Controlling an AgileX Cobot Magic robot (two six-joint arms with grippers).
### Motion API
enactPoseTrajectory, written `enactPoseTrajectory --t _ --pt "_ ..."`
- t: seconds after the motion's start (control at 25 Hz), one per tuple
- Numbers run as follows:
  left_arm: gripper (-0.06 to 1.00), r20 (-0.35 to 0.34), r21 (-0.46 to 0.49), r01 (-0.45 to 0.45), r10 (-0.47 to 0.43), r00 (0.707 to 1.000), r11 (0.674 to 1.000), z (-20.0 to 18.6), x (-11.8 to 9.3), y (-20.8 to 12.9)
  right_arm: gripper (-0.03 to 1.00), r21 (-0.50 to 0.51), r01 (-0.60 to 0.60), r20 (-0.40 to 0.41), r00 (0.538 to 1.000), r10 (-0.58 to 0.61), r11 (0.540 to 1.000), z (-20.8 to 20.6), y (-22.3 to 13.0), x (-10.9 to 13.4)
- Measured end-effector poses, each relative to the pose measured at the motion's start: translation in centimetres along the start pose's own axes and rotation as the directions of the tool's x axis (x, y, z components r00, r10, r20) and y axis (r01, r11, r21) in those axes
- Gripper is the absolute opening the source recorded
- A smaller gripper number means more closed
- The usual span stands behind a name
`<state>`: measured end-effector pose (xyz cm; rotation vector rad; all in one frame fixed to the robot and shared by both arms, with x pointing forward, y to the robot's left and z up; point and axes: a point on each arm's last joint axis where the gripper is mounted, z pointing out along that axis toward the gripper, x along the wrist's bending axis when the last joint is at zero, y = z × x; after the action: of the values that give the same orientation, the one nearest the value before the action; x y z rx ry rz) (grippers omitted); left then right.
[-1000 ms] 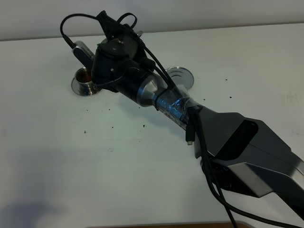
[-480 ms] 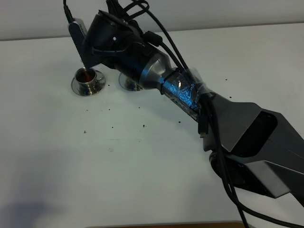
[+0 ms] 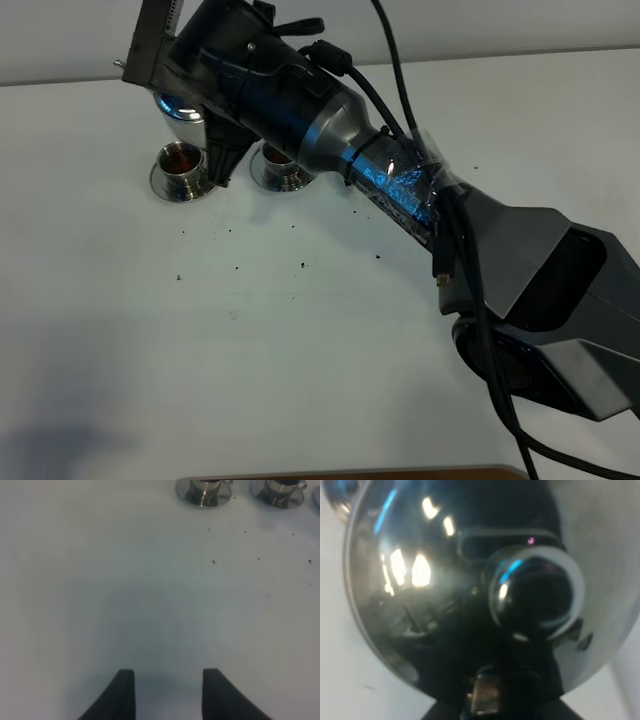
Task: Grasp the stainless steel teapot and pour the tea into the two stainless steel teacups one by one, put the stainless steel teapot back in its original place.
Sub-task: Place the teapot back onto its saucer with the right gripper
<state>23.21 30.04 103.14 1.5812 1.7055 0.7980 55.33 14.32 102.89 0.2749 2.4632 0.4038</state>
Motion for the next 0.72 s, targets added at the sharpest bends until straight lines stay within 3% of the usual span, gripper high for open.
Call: enactPoseTrajectory --t 0.16,0.4,0.72 --pt "0.38 0.000 0.000 0.000 0.000 1.000 1.000 0.0 0.0 0.0 0.19 0.011 -0.109 -0.101 0.989 0.110 0.994 -1.1 -0.3 0.6" --pt "0.38 0.000 0.000 -0.001 0.001 1.000 1.000 0.0 0.0 0.0 0.19 0.092 -0.153 -0.250 0.953 0.172 0.984 -0.4 -1.3 2.8" --pt "0.38 0.000 0.000 -0.001 0.001 1.000 1.000 0.0 0.0 0.0 0.19 0.171 -0.127 -0.304 0.936 0.175 0.977 3.4 -2.3 5.5"
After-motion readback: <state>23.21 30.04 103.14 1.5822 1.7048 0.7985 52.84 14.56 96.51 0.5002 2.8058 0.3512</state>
